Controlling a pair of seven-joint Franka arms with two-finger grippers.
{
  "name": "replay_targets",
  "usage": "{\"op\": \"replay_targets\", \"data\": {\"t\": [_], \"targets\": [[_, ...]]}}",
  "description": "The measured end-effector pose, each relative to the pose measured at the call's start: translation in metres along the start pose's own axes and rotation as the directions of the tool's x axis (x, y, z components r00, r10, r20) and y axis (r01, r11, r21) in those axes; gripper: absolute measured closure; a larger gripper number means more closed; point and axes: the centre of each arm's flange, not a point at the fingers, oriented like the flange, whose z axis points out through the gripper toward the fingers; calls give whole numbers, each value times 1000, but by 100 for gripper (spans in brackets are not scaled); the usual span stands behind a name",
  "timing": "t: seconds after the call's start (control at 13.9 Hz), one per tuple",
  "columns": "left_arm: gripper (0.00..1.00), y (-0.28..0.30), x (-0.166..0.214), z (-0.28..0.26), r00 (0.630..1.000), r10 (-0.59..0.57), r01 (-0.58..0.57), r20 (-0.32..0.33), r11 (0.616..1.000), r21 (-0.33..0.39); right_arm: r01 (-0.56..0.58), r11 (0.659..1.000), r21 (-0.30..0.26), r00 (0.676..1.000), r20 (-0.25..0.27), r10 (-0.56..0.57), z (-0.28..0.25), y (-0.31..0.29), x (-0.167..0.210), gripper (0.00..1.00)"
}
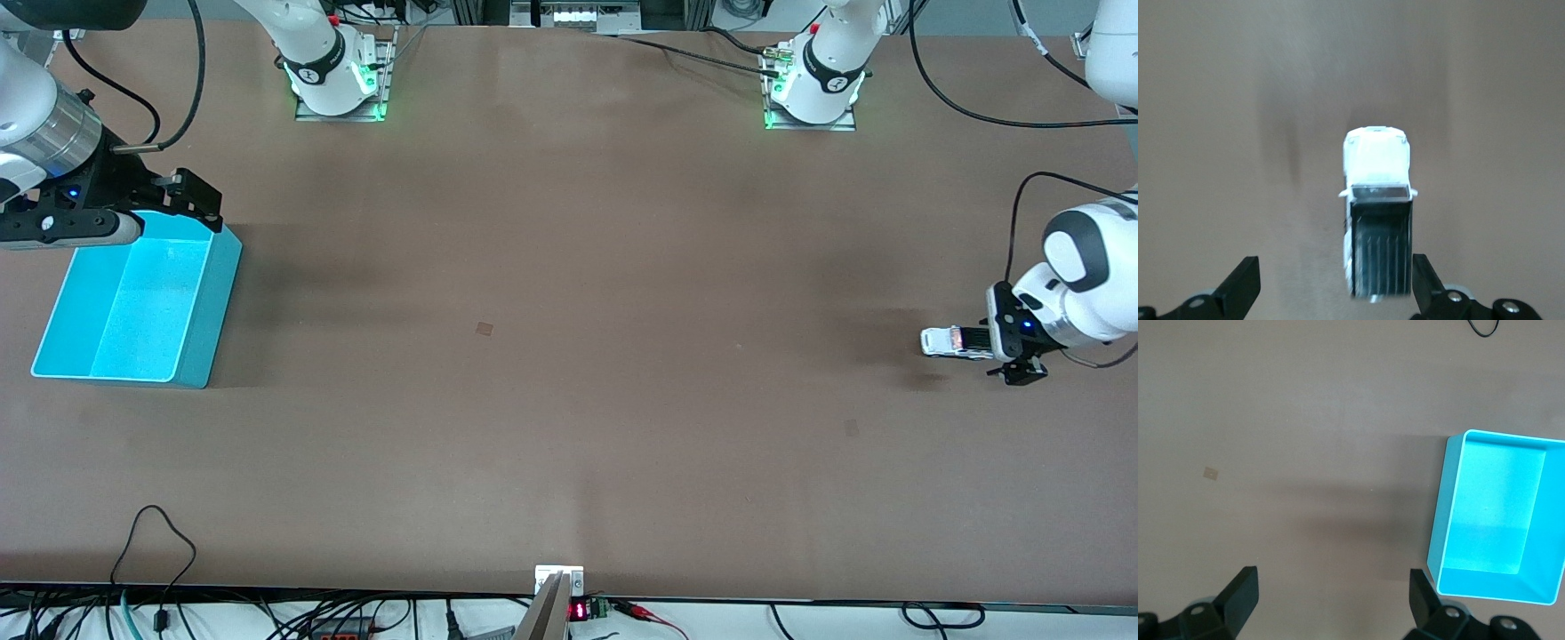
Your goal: Wind and store white jeep toy
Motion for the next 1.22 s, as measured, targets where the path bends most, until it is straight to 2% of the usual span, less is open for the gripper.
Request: {"op": "replay_targets", "data": {"t": [0.14, 0.36, 0.72, 1.01, 1.15, 1.22], "targets": [[0, -9, 11, -29, 1000, -18, 18, -6, 1000, -22, 0, 1000, 0, 1000, 0, 0, 0, 0, 0, 0], [0, -21, 43, -62, 993, -115, 113, -13, 987, -112, 0, 1000, 0, 1000, 0, 0, 0, 0, 0, 0], [0, -32, 113, -90, 950, -309, 313, 53, 920, -237, 0, 1000, 0, 1000, 0, 0, 0, 0, 0, 0], [0, -36, 165, -123, 873, -463, 487, 151, 827, -281, -1, 1000, 0, 1000, 1, 1, 0, 0, 0, 0], [0, -38, 201, -151, 815, -545, 579, 197, 776, -248, -1, 1000, 0, 1000, 2, 1, 0, 1, 0, 0], [0, -37, 221, -167, 774, -596, 632, 214, 744, -215, -2, 1000, 0, 1000, 2, 2, 0, 1, 0, 0]]}}
